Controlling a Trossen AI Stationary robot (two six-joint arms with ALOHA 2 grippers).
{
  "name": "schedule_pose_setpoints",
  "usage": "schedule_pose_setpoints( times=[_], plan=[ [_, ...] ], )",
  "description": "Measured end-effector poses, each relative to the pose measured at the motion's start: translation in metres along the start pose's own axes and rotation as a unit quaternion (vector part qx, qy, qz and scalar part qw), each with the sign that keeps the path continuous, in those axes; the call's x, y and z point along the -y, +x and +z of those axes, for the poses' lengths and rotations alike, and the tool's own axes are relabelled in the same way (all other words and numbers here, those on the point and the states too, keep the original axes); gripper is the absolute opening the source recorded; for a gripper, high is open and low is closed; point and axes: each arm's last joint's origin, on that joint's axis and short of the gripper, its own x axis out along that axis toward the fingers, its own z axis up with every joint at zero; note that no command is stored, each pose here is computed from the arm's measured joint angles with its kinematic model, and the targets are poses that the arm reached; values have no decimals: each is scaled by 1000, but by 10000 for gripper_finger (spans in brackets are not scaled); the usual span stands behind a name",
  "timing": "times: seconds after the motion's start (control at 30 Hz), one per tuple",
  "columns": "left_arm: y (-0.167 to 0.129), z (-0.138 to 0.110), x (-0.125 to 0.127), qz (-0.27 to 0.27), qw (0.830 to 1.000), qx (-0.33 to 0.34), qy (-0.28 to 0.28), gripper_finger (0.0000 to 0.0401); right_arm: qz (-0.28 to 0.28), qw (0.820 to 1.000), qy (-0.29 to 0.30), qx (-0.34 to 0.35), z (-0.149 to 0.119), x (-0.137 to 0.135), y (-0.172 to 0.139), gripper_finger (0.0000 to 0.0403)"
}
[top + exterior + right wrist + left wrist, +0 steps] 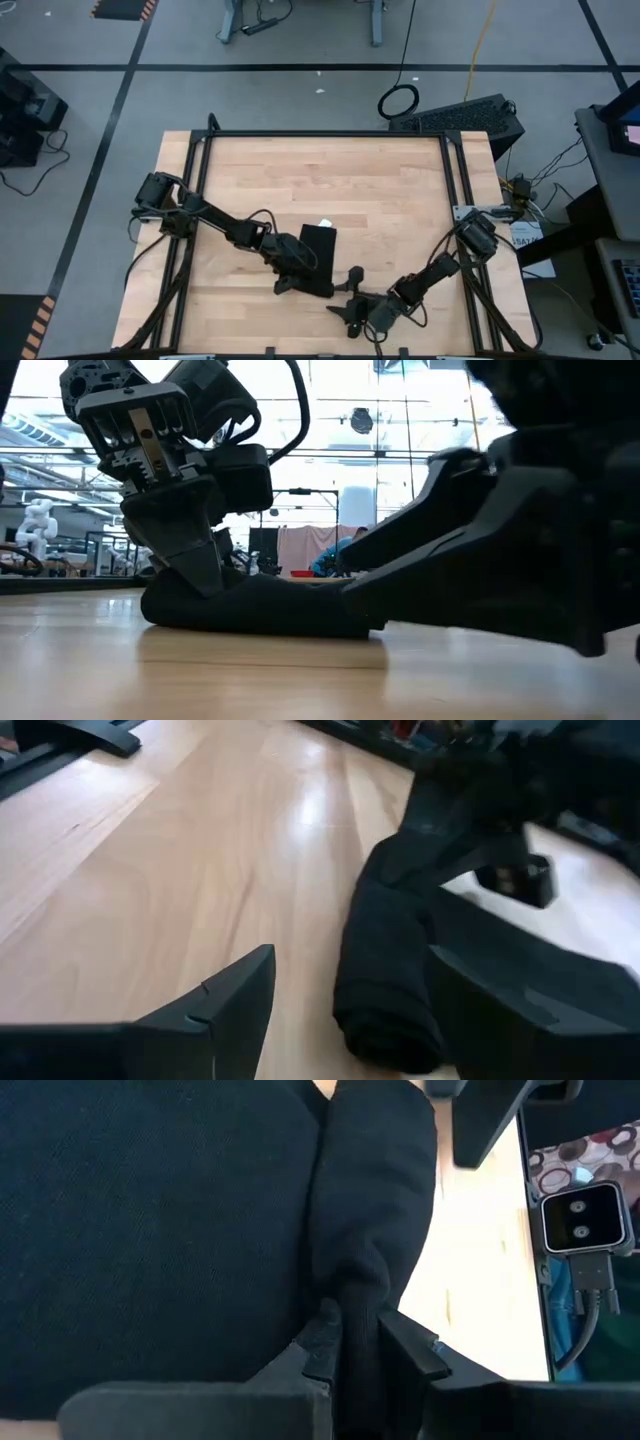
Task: Roll napkin
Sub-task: Roll the black napkin
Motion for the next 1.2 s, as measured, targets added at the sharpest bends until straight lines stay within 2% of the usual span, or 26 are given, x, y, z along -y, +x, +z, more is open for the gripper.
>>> schedule_pose_setpoints(
  times=[0.17, 0.5, 0.63, 0.8, 0.9, 0.97, 1.2],
  plan=[
    [0, 0, 0, 0, 1000, 2, 0, 44, 8, 1000, 9, -5, -2, 9, 11, 241],
    [0, 1, 0, -1, 1000, 3, -17, 44, 6, 998, 35, -47, -11, 23, 24, 202],
    [0, 1, 0, -2, 1000, 3, -17, 44, -3, 997, 65, -52, -13, 26, 26, 153],
    [0, 0, 1, -1, 1000, 4, -8, 47, 2, 994, 88, -60, -15, 26, 26, 66],
    [2, -2, 5, -5, 1000, -1, 10, 69, 6, 992, 106, -62, -15, 26, 26, 22],
    [1, -5, 10, -9, 1000, -7, 27, 96, 5, 991, 117, -61, -15, 26, 26, 12],
    [-20, -11, 27, 5, 999, -42, 33, 206, 6, 986, 160, -54, -15, 28, 28, 34]
  ],
)
